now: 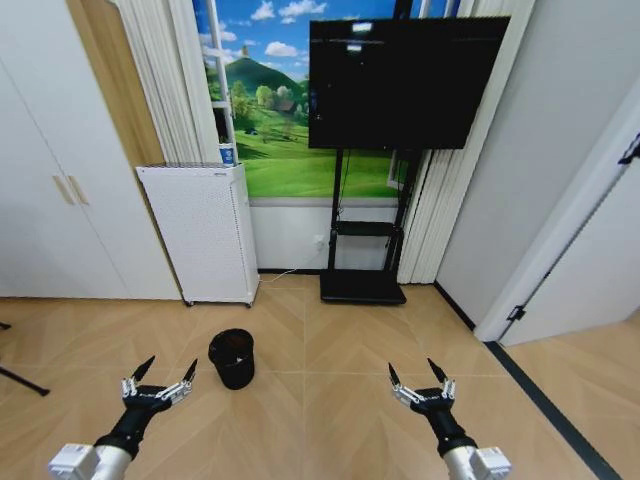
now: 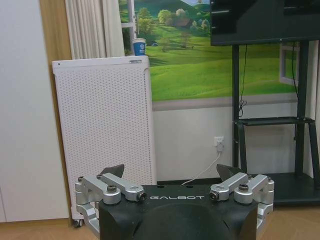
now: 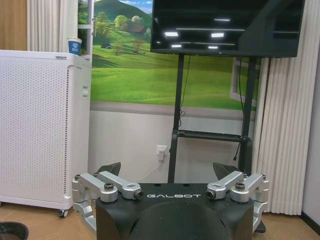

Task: Pick up the trash bin and place the garbage on the floor into it.

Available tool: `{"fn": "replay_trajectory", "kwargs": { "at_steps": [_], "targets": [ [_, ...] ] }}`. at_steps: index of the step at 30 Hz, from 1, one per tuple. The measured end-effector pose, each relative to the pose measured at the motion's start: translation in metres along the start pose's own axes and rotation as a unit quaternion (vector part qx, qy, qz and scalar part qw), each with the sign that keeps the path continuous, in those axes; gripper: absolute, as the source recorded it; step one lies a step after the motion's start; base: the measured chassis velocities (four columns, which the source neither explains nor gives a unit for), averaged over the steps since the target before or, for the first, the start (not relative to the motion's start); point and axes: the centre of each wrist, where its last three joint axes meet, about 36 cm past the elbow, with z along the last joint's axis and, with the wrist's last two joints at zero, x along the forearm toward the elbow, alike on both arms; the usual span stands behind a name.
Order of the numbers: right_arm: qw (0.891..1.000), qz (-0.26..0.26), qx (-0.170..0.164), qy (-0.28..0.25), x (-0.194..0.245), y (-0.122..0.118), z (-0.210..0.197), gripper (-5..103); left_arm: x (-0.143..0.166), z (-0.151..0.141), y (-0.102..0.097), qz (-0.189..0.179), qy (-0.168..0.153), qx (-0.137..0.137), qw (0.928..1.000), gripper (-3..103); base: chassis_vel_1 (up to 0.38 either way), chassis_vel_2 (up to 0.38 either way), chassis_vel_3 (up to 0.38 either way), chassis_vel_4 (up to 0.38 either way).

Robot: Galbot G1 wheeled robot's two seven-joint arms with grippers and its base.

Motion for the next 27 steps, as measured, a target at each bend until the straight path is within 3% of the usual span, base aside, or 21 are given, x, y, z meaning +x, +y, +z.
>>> {"fn": "replay_trajectory", "kwargs": {
  "at_steps": [16,27],
  "targets": [
    [1.000,0.000,0.000,0.000,-0.0001,-0.0002,0.0000,100,0.0000,0.0001,-0.0002,0.001,0.000,0.000,1.0000,100,-0.023,-0.019,0.024,0.015],
    [1.000,0.000,0.000,0.000,-0.0001,-0.0001,0.0000,100,0.0000,0.0000,-0.0001,0.000,0.000,0.000,1.0000,100,0.081,0.055,-0.075,-0.056]
  ]
}}
